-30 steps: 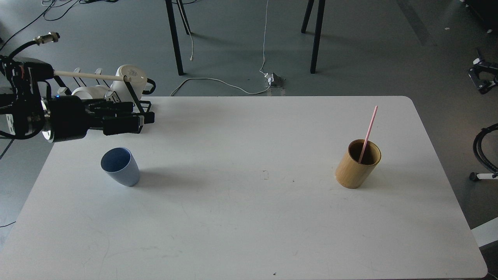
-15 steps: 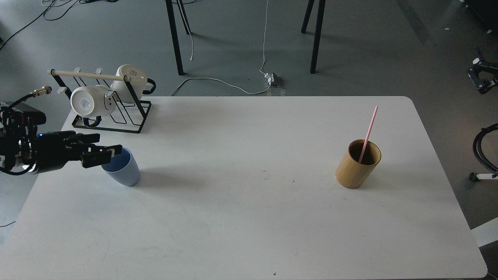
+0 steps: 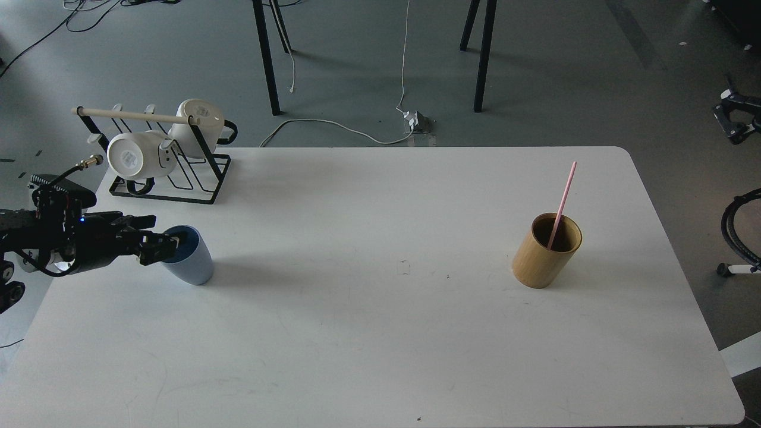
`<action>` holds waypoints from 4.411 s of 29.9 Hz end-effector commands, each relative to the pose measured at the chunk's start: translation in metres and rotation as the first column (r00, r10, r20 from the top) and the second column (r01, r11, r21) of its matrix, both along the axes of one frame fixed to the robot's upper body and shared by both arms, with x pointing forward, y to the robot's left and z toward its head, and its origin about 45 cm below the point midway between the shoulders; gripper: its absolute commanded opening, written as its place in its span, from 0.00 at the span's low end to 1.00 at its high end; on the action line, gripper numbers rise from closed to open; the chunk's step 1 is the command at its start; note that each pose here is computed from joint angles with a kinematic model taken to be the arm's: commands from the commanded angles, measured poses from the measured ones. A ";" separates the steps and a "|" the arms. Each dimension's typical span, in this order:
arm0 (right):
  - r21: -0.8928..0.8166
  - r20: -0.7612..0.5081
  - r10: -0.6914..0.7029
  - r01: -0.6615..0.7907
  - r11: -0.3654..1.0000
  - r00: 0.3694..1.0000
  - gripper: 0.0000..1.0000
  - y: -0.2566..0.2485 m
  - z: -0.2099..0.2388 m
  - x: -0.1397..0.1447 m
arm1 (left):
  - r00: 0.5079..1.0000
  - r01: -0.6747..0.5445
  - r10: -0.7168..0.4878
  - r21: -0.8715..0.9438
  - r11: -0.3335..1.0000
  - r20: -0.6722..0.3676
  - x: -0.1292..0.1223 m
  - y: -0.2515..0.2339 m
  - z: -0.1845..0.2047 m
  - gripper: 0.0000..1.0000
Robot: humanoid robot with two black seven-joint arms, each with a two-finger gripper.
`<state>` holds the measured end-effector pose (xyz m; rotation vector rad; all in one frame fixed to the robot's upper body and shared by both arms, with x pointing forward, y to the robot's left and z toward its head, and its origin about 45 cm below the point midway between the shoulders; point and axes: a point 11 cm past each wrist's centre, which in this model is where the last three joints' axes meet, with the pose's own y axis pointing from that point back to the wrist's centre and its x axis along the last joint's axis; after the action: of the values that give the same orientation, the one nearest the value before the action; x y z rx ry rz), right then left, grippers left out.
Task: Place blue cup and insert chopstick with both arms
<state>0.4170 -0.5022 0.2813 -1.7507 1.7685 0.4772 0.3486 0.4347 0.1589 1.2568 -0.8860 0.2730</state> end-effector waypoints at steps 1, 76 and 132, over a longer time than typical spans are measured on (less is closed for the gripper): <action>0.002 0.000 -0.002 0.002 1.000 1.000 0.99 -0.001 -0.001 -0.001 | 1.000 0.003 -0.003 -0.002 1.000 -0.001 0.001 -0.002 -0.001 0.48; -0.041 0.018 -0.028 0.028 0.999 0.999 0.99 -0.020 0.019 -0.007 | 0.772 0.635 -0.626 0.111 0.764 -0.112 0.031 -0.355 0.003 0.05; -0.842 -0.209 0.287 -0.321 0.433 0.935 0.99 0.102 0.096 -0.045 | 0.862 -0.325 0.060 -0.639 -0.697 -0.503 0.151 -0.130 0.147 0.99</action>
<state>0.3742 -0.4153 0.3829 -2.6986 1.8491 -0.2235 0.4967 0.2804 0.3169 -0.6331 0.2991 1.0811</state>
